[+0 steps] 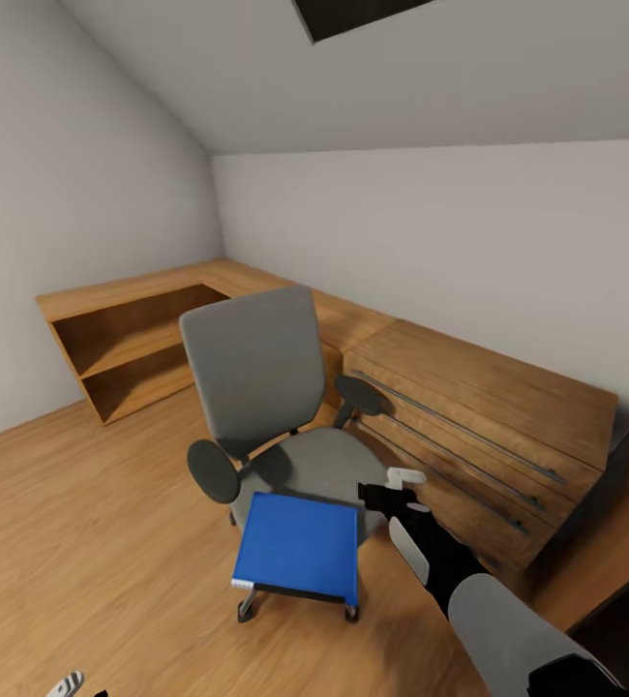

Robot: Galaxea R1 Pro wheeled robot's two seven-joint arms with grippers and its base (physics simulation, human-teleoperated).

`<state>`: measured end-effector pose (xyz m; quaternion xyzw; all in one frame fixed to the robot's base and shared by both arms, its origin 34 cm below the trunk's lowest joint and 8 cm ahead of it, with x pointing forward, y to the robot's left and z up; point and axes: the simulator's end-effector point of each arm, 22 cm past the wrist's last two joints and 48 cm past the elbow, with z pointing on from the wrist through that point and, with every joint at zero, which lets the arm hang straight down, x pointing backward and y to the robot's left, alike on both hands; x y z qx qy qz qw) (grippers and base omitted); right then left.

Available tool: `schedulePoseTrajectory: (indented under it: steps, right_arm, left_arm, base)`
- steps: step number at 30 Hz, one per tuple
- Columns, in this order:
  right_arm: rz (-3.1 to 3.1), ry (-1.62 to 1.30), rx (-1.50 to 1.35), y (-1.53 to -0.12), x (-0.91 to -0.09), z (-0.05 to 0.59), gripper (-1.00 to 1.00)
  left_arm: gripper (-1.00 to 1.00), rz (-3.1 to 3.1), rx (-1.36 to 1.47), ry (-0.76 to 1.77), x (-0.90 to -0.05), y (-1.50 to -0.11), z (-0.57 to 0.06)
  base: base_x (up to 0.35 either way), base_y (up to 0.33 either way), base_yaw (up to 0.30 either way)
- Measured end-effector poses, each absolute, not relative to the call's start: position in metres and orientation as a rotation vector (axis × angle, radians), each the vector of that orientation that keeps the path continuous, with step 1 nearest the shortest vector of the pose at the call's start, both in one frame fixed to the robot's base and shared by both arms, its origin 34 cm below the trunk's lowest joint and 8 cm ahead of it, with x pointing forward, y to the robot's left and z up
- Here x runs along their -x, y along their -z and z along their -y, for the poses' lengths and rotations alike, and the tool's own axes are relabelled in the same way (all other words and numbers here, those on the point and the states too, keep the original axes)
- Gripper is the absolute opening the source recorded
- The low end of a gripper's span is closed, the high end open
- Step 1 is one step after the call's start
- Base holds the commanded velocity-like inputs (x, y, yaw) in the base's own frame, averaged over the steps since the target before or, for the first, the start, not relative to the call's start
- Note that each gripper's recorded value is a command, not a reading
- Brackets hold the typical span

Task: In the bedroom, organize the workspace by keeping the computer under the desk, ensuring the monitor is on the desk, placing the keyboard on the desk next to the monitor, placing the mouse on the desk next to the keyboard, moving the folder from the swivel chair onto the desk next to the mouse, stacking the notebook on top of the folder with the pen on top of the notebook, and positioning the swivel chair next to the desk.

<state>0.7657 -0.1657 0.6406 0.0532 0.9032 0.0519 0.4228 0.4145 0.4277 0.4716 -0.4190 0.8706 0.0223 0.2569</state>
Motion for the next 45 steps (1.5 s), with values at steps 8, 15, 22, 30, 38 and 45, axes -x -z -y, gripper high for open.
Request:
schedulePoseTrajectory:
  steps: [8, 15, 22, 30, 38, 45]
  right_arm:
    - [-2.255, -0.129, -0.135, -0.641, -0.766, 0.166, 1.00]
    - [-2.257, -0.128, -0.136, -0.637, -0.764, 0.165, 1.00]
    - [-2.259, -0.121, -0.141, -0.631, -0.761, 0.168, 1.00]
    - [-2.242, -0.119, -0.147, -0.632, -0.762, 0.169, 1.00]
    - [-2.244, -0.118, -0.146, -0.630, -0.760, 0.168, 1.00]
    - [-2.242, -0.106, -0.154, -0.622, -0.755, 0.172, 1.00]
  left_arm:
    - [1.00, -2.343, 1.125, -0.087, -0.412, -0.470, -0.429]
    - [1.00, -2.361, 1.094, -0.082, -0.413, -0.468, -0.422]
    - [1.00, -2.365, 1.089, -0.080, -0.413, -0.468, -0.421]
    - [1.00, -2.365, 1.089, -0.079, -0.413, -0.467, -0.420]
    - [1.00, -2.366, 1.085, -0.079, -0.413, -0.467, -0.419]
    - [1.00, -2.376, 1.077, -0.065, -0.413, -0.466, -0.411]
  base:
    - [-0.004, 0.000, -0.196]
    - [-0.198, 0.000, -0.032]
    - [-0.305, 0.000, -0.005]
    - [-0.325, 0.000, -0.001]
    - [-0.209, 0.000, 0.000]
    - [-0.024, 0.000, 0.000]
